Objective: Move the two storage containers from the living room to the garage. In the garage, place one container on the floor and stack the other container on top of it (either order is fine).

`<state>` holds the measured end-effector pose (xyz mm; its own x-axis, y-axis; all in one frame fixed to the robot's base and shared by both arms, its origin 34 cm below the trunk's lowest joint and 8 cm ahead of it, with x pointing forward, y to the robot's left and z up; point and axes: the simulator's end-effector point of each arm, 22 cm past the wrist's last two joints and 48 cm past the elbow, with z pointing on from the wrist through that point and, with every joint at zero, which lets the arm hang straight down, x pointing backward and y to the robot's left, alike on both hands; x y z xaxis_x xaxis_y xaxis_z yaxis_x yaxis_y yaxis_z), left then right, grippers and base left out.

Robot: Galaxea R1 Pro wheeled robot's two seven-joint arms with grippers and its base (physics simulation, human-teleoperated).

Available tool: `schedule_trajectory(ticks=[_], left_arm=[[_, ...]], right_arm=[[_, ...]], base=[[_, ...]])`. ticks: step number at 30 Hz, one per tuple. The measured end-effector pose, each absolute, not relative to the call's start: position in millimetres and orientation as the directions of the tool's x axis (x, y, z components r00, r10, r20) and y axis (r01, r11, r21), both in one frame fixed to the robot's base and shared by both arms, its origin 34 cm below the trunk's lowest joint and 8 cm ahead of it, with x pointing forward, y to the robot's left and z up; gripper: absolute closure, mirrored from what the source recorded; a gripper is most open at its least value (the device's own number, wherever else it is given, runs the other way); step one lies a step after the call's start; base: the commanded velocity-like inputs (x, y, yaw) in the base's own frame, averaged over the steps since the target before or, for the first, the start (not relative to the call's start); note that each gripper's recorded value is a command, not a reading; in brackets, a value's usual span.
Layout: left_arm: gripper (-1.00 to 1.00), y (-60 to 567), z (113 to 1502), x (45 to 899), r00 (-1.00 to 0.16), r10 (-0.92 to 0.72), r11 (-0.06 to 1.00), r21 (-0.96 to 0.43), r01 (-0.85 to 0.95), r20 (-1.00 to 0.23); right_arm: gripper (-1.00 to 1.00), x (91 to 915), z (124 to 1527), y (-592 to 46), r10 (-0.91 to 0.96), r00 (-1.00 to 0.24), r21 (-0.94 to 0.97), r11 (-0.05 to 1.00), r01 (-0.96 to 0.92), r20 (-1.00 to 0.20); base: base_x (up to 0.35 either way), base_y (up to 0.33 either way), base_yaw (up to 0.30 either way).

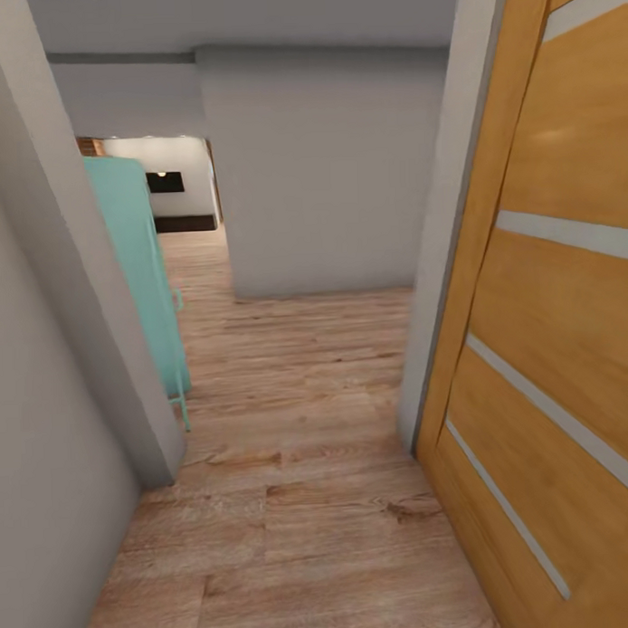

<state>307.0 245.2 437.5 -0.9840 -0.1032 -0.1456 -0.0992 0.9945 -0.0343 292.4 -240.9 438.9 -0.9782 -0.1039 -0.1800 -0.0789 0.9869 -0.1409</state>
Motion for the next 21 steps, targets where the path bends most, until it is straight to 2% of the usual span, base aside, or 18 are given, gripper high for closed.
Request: schedule_trajectory(ticks=[21], left_arm=[[-1.0,245.2,437.5,307.0,-0.984,-0.103,0.994,-0.034,-0.099,-0.146]], right_arm=[[-1.0,292.2,439.0,-239.9,-0.104,-0.978,-0.14,0.987,-0.079,-0.179]], base=[[0.322,0.0,0.0]])
